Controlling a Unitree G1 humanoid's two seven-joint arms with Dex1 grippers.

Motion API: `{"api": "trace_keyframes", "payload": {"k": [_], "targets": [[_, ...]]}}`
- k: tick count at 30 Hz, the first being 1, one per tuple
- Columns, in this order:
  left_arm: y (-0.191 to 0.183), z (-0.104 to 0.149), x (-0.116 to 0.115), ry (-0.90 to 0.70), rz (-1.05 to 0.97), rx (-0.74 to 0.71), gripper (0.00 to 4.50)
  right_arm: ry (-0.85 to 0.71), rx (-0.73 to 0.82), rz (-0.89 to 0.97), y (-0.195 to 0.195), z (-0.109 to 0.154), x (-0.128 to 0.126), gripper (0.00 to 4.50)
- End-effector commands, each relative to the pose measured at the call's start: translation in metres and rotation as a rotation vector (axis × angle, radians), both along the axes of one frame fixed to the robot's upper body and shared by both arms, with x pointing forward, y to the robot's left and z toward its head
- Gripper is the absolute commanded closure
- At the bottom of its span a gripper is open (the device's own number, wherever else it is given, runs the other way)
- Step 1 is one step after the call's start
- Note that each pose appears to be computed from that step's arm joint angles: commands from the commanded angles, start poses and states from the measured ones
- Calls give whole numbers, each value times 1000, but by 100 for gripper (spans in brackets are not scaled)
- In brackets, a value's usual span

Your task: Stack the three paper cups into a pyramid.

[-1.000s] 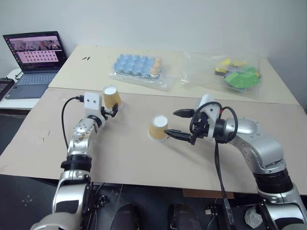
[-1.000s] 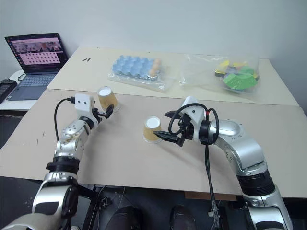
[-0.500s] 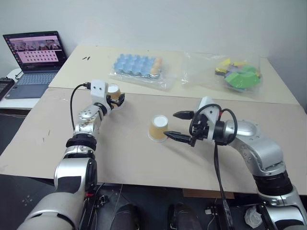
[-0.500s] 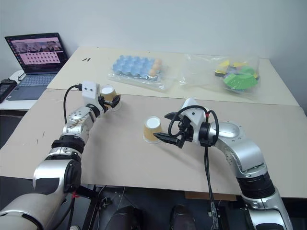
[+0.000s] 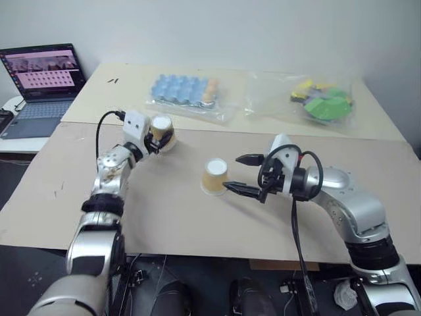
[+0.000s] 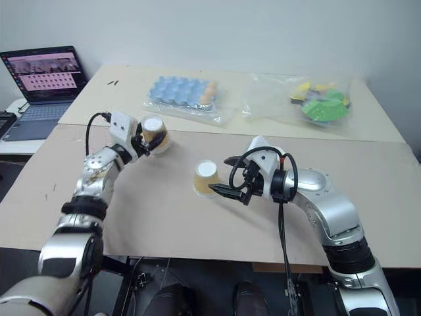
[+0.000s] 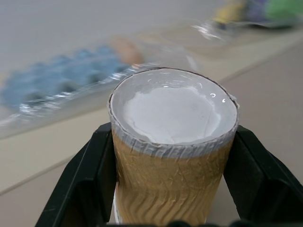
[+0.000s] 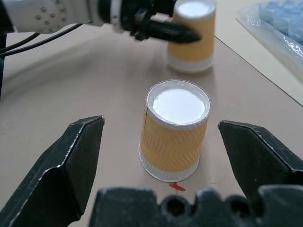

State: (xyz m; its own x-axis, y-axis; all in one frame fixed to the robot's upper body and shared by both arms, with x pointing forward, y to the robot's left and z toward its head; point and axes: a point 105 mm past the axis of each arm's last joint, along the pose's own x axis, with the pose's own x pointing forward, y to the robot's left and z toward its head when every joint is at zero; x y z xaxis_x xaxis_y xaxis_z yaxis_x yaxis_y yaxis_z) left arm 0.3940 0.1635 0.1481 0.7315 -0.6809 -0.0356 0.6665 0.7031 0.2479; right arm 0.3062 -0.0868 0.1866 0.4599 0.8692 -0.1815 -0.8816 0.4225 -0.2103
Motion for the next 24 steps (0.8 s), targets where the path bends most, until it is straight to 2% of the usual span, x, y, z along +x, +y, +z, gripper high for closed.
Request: {"api": "trace_keyframes", "payload": {"k": [1,5,9,15,20,24], "targets": [[-11,14,-33,34,-195,33,140,-47,10,-11,-2,11,-1,0],[-11,6,-48,100,-262,80,140,-47,17,-17,-2,12,-2,0],[-44,4,-40,95,-329,66,140,-46,19,-43,-6,12,-2,0],[-68,3,-30,87,-363,60,140,-46,16,-76,-14,13,-3,0],[-71,4,-31,88,-382,60,140,-59,22,-116,-24,19,-3,0],[-69,6,-32,92,-390,52,30,-62,41,-152,-36,25,-2,0]]}}
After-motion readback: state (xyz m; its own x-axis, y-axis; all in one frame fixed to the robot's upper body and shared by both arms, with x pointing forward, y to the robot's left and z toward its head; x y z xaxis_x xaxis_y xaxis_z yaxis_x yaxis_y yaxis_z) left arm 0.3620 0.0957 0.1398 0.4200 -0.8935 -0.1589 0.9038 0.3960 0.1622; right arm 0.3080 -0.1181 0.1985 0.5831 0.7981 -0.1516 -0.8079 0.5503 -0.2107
